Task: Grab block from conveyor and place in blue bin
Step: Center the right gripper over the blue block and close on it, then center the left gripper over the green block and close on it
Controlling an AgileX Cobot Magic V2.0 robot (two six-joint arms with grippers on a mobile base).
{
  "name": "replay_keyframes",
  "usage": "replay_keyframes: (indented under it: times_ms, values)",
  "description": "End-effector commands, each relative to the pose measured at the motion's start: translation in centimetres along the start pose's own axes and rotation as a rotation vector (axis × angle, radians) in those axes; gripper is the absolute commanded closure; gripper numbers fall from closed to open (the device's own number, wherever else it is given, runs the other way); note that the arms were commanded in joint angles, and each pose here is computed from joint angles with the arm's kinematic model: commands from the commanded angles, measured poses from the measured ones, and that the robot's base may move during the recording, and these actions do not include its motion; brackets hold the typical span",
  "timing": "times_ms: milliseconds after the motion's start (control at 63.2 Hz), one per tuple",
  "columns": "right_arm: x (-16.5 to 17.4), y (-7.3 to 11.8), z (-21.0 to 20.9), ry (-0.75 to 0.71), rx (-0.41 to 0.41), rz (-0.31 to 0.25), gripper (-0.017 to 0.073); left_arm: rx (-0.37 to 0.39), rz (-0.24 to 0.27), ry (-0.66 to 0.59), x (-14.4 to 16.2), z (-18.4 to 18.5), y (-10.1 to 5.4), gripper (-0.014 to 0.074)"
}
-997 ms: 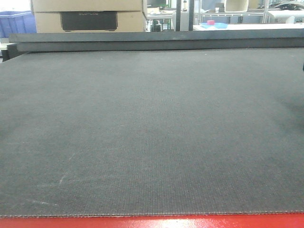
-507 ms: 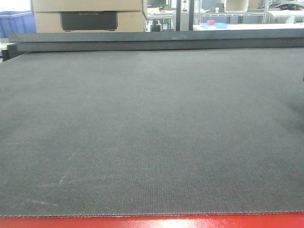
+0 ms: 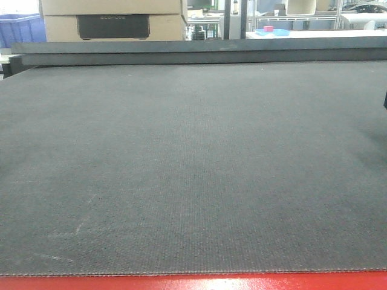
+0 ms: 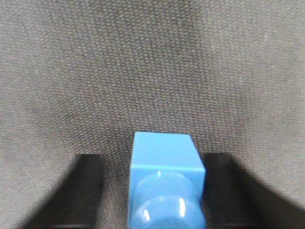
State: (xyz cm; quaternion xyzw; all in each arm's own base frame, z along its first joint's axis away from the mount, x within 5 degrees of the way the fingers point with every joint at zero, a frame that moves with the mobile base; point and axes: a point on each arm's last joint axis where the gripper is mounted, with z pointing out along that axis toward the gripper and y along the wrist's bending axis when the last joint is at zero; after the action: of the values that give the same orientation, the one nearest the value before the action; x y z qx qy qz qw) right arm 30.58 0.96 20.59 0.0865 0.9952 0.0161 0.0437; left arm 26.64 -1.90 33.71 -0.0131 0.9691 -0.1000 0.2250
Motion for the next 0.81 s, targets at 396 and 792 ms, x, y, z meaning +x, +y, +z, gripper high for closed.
replay_keyframes:
  times_ms: [396, 792]
  values:
    - [2.0, -0.4, -7.5, -0.197, -0.034, -0.006, 0.0721, -0.086, -0.036, 0.083, 1.1, -0.7, 0.7, 0.0705]
    - [5.5, -0.9, -13.8, -0.44, -0.082, -0.011, 0.0721, -0.275, -0.059, 0.12, 1.0, -0.1, 2.5, 0.0705]
